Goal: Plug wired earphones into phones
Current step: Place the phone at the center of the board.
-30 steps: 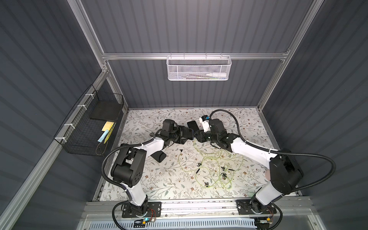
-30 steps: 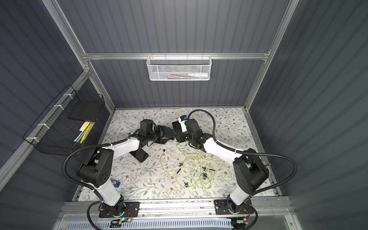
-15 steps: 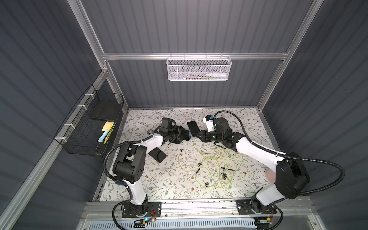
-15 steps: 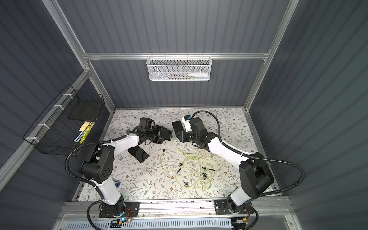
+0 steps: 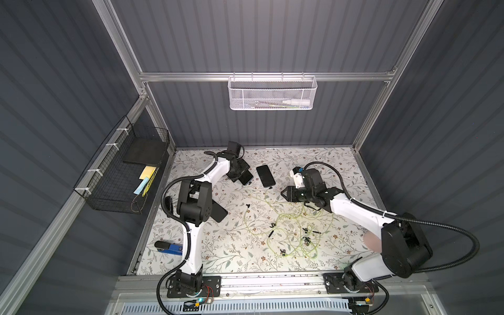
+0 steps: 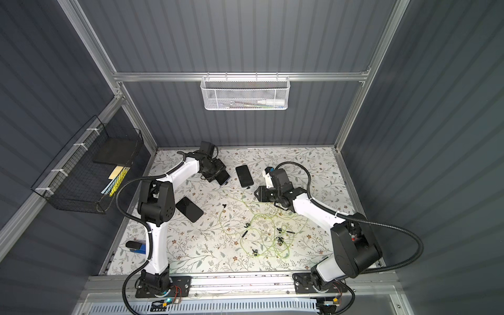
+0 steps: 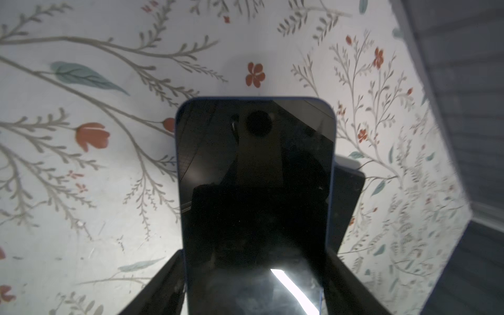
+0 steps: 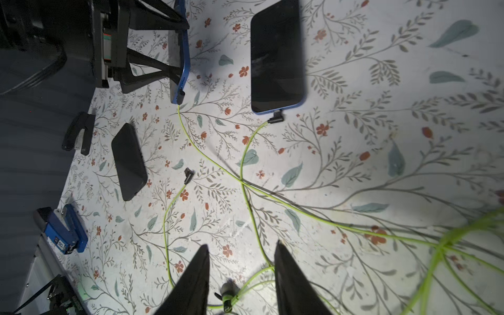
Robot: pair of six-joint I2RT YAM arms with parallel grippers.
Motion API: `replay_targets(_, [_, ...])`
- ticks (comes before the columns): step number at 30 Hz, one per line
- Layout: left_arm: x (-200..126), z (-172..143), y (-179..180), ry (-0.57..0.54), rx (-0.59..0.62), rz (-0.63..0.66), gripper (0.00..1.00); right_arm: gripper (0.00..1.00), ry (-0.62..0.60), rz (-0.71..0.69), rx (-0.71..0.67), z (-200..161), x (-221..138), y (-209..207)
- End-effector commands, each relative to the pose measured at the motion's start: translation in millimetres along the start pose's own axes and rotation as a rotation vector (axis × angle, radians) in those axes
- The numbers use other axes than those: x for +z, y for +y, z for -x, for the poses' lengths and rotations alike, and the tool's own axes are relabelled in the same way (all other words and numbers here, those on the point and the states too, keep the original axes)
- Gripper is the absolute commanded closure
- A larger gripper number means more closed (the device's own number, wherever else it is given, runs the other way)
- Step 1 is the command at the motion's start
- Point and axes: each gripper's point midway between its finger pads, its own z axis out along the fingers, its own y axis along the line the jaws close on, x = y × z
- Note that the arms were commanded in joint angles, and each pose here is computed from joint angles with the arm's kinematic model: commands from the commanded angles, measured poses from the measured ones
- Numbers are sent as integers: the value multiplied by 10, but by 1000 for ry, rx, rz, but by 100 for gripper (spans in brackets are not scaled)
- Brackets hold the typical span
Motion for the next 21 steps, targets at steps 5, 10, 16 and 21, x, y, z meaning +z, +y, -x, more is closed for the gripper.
replay_targets(5, [91,-370,-63,63,236,133,100,59,11,-36,-16,-76,-35,-132])
replay_targets(10, [255,-454,-66,87,273,179,100,59,14,-49,-24,-95,-39,-183])
replay_targets(16, [296,-419,42,55,286,251,100,59,13,-53,-22,-119,-59,-235])
replay_targets(21, [308,-370,107,23,284,282,100,59,18,-55,-25,-134,-60,-267])
